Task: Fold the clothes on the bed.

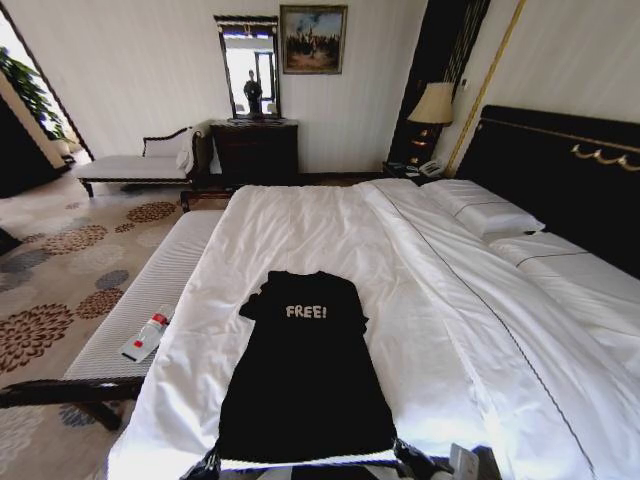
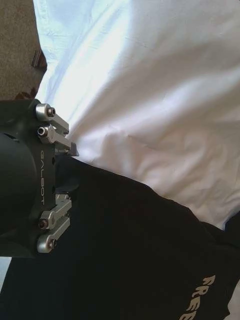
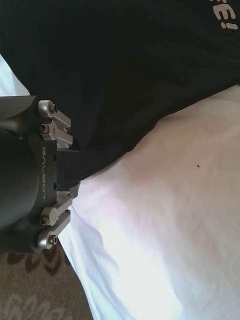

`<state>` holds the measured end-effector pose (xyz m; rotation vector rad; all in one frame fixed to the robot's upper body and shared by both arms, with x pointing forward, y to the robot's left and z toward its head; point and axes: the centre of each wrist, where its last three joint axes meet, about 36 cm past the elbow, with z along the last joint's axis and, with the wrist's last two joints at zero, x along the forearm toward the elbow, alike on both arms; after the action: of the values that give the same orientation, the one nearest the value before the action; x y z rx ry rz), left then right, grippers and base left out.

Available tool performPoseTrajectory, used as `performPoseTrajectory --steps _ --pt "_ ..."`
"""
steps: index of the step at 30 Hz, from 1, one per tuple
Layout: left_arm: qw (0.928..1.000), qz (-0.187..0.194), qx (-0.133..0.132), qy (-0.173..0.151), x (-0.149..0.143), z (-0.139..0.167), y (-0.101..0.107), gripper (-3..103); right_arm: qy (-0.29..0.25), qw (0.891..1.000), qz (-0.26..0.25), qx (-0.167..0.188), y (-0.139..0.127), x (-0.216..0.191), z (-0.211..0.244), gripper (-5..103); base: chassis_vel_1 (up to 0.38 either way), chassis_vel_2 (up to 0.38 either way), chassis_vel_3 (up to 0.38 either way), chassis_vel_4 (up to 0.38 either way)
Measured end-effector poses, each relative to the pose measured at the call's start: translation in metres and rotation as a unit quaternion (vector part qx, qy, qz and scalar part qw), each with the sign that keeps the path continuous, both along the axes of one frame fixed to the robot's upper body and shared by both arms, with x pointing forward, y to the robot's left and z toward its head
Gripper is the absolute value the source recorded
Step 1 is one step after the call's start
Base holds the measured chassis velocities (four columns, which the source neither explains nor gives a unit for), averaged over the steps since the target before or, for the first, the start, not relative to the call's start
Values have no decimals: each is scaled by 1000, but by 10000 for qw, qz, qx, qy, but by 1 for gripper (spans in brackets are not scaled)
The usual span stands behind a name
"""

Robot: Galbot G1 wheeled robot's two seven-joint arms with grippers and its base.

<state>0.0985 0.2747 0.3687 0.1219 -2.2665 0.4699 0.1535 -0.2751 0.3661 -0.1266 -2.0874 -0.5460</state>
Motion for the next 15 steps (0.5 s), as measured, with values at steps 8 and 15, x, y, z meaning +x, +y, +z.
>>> performPoseTrajectory --steps 8,15 --pt "9993 -34 266 -269 -1 11 4 61 -161 9998 -122 -91 -5 1 13 63 0 0 0 0" --pt "9947 113 491 -892 24 25 14 89 -1322 9880 -668 437 -25 33 36 90 0 0 0 0"
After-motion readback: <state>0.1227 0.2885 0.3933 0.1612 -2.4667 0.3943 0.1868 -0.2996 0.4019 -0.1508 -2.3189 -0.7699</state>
